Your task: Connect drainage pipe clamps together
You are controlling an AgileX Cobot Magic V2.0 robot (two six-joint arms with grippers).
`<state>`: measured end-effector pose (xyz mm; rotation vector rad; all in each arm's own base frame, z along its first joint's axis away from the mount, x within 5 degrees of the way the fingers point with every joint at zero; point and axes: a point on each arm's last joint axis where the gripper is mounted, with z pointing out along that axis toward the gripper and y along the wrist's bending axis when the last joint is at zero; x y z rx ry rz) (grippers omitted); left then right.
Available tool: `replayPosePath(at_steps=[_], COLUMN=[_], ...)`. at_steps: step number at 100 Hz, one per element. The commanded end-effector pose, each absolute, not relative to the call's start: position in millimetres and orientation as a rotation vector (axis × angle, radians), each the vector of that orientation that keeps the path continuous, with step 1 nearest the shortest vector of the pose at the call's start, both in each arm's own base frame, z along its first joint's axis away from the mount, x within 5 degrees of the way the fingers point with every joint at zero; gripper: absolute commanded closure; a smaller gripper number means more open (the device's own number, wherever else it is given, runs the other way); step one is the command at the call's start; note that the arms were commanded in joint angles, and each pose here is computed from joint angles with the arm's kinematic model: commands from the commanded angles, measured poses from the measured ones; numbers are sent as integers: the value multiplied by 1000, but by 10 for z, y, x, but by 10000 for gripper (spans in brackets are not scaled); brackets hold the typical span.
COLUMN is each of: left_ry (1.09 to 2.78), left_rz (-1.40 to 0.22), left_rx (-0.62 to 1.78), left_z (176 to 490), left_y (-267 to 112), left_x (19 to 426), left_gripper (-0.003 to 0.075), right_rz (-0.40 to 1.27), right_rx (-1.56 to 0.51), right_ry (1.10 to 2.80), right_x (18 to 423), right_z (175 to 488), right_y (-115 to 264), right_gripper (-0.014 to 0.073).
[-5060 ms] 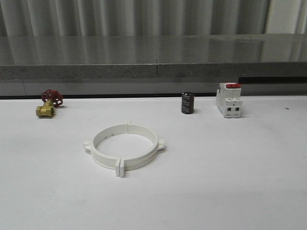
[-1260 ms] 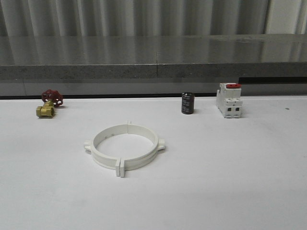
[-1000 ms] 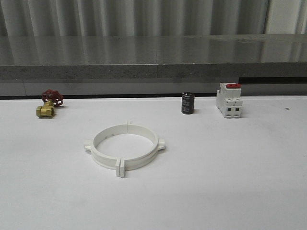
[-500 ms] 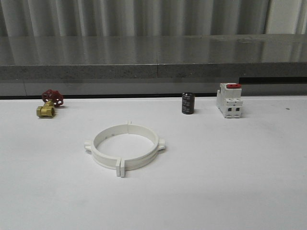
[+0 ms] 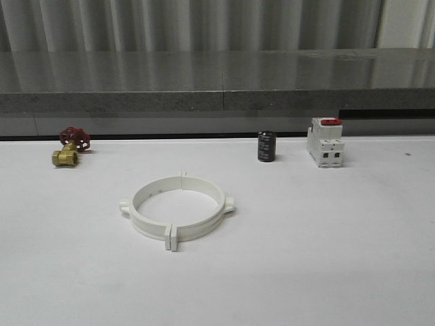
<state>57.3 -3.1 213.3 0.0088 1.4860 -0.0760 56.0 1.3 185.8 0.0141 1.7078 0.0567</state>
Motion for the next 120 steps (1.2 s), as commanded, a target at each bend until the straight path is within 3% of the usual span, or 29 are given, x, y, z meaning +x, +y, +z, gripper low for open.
replayPosePath(at_steps=[1, 120], left_ry=[1410, 1435], left_rz=[-75, -57], left_rx=[-14, -30], left_z=[2078, 2050], left_y=[-23, -10], left_x=[559, 552], left_gripper=[741, 741], right_rz=[41, 41], right_rx=[0, 0], right_ry=[1597, 1596], right_x=[545, 545], right_z=[1993, 1994], right_y=[12, 12], right_gripper=[662, 662])
